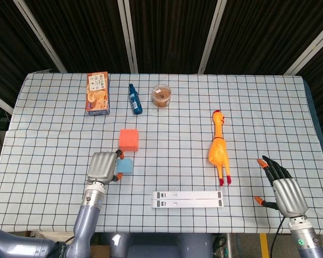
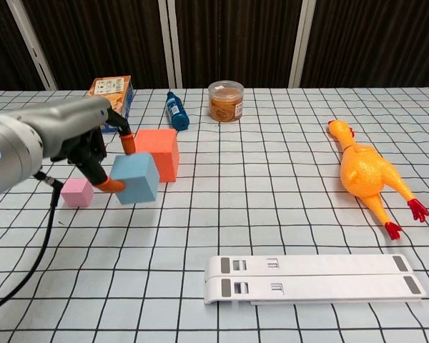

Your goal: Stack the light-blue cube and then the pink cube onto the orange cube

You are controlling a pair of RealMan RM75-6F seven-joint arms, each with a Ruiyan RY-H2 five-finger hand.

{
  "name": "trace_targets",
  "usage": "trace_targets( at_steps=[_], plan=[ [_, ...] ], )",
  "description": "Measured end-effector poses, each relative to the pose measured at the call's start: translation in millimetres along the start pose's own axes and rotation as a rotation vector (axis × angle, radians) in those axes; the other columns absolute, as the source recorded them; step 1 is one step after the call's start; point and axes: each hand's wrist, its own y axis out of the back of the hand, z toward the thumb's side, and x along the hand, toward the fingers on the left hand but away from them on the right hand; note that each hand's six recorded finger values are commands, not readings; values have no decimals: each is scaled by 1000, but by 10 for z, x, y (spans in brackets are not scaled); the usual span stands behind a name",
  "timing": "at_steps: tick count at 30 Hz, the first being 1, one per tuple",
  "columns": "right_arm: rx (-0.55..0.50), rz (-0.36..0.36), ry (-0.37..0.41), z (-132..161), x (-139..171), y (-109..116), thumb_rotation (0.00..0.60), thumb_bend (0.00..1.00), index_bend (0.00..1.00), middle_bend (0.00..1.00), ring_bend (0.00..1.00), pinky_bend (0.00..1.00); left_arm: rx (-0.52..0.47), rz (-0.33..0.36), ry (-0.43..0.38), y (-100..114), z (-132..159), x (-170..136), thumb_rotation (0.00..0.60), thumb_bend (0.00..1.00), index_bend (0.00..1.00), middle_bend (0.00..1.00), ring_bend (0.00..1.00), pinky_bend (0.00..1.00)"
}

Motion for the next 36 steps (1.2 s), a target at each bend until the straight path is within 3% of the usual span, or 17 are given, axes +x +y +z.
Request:
trace_targets(
  at_steps=[7, 12, 22, 36],
  plan=[
    [4, 7, -3, -5, -9, -23, 600, 160, 102, 74, 124, 218, 56, 51, 28, 423, 25, 151, 600, 315, 447, 1000, 825, 846],
    [7, 12, -4, -2, -12, -41, 600, 160, 102, 74, 124, 218, 95, 71, 53, 573, 40, 279, 600, 315, 447, 1000, 824, 840],
    [7, 10, -14, -28, -15, -38, 600, 160, 102, 74, 123, 218, 144, 80, 79, 546, 80, 569, 600, 315, 446, 1000, 821, 839],
    [7, 8, -18, -47, -22, -36, 600, 160, 102, 73, 124, 218, 126, 54, 103, 478, 177, 849, 600, 315, 445, 1000, 820, 837]
  ],
)
